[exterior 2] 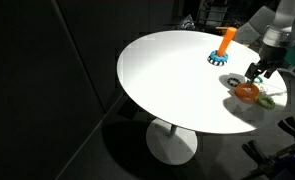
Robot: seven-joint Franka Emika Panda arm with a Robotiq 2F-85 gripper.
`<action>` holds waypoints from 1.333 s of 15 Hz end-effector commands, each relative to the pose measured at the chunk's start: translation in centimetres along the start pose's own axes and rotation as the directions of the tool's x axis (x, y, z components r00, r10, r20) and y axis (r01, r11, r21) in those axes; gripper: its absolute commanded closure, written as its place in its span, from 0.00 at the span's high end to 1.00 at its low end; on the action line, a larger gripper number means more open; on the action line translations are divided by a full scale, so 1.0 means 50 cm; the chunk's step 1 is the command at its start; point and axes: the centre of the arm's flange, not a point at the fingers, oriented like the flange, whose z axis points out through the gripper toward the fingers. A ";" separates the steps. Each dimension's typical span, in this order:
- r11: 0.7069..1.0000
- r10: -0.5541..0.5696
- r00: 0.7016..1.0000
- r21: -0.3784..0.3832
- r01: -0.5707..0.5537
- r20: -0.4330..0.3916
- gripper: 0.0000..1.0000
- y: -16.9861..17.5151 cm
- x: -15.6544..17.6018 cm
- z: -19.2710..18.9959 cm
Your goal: Remove the orange circular object from the wooden object
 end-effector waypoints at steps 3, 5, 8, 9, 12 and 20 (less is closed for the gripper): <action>1.000 0.016 1.000 0.001 -0.016 0.019 1.00 0.008 0.014 -0.030; 0.999 0.033 0.999 0.004 -0.033 0.042 1.00 0.017 0.029 -0.045; 0.998 0.058 0.995 0.009 -0.059 0.079 1.00 0.030 0.051 -0.064; 0.997 0.068 0.994 0.012 -0.070 0.086 1.00 0.035 0.058 -0.072; 0.995 0.094 0.991 0.028 -0.097 0.090 1.00 0.049 0.076 -0.102; 0.991 0.113 0.987 0.060 -0.120 0.111 1.00 0.058 0.088 -0.221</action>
